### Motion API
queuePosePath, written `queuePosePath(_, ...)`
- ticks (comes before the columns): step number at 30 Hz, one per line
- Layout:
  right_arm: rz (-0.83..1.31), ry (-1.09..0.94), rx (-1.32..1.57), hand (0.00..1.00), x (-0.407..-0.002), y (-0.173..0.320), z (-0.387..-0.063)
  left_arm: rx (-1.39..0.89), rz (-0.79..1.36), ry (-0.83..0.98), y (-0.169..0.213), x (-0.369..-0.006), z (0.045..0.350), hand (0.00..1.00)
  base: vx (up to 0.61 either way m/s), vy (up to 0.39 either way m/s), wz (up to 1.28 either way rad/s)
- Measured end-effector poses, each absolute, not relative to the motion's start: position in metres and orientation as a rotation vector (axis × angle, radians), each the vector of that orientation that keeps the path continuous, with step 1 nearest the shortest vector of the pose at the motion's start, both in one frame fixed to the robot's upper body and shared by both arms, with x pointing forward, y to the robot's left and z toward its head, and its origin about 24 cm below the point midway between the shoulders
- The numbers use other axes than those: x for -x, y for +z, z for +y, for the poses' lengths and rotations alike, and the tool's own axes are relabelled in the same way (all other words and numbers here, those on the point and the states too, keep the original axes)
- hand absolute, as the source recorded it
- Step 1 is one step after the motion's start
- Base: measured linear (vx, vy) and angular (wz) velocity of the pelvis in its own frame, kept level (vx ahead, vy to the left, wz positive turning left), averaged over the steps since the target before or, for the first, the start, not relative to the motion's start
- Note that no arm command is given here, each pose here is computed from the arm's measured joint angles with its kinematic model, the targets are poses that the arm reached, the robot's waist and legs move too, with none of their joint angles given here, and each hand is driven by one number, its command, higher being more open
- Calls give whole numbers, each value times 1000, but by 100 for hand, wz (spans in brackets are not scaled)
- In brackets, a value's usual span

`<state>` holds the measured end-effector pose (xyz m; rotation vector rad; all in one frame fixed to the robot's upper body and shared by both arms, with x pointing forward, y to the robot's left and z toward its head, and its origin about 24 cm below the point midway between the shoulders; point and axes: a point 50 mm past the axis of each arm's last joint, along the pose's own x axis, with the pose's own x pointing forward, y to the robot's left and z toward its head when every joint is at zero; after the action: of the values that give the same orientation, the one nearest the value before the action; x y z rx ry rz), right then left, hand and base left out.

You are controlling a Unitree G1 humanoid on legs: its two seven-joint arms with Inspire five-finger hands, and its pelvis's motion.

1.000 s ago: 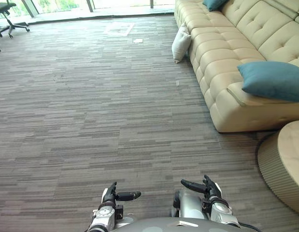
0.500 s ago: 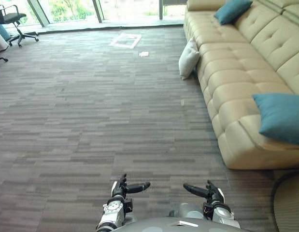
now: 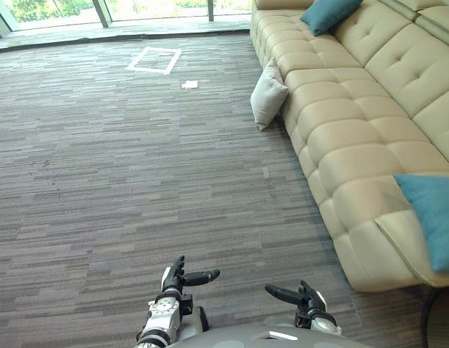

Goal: Pick up cushions and gather them together orderly.

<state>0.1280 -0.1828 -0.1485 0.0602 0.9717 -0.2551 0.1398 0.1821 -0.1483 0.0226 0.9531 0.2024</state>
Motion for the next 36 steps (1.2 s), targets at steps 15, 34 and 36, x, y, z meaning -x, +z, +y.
queuePosePath(15, 986, -282, 25, 100, -115, -146, -212, 54, 967, 107, -153, -130, 144, 100, 539, -149, 37)
queuePosePath(34, 1049, -241, -44, 100, -111, -156, -178, -1, 891, 152, -143, -151, 170, 100, 458, 157, -32)
queuePosePath(36, 1031, -236, -37, 100, -119, -154, -180, -30, 930, 137, -147, -145, 173, 100, 505, 214, 11)
